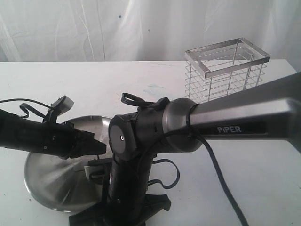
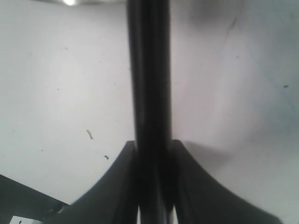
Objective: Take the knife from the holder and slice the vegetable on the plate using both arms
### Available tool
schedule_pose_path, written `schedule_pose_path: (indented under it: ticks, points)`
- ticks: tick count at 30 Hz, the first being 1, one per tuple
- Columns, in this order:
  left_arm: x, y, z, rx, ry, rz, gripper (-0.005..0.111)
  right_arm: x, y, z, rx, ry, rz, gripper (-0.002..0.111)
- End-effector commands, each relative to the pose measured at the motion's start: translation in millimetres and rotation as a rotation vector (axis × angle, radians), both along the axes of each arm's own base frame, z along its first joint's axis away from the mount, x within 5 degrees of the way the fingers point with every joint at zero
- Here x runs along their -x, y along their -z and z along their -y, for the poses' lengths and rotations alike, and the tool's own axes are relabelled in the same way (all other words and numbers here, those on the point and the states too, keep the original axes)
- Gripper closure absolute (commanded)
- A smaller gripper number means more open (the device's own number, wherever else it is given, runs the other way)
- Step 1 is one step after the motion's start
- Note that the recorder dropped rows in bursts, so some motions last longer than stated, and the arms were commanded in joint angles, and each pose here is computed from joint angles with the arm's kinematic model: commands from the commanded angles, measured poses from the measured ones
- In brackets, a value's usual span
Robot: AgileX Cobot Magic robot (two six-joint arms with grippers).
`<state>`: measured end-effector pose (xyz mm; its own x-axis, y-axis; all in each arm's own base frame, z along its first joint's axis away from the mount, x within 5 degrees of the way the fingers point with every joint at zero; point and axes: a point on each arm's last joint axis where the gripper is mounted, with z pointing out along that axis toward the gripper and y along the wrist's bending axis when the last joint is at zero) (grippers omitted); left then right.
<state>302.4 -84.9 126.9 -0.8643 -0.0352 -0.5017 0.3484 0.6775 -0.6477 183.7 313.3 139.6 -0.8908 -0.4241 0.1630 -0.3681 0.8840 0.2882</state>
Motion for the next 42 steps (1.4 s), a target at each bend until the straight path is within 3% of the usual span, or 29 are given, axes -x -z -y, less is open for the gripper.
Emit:
schedule_pose_path:
  ticks: [1,6,21,35,42]
  points:
    - [3,15,1,-0.025,0.018,-0.043,0.107,1,-1,1,0.002,-0.017,0.001,0.108]
    - [4,21,-3,-0.091,0.011,-0.058,0.107,4,-4,3,0.015,-0.025,-0.03,0.108]
    - [10,23,-5,-0.117,0.003,-0.162,0.107,10,-35,8,-0.031,-0.035,-0.026,0.108]
    - [10,-41,-8,-0.118,-0.052,0.061,0.107,4,-34,8,-0.036,-0.043,0.035,0.108]
    - [15,-78,-21,-0.16,-0.1,0.199,0.107,-2,-40,9,-0.058,-0.034,0.087,0.108]
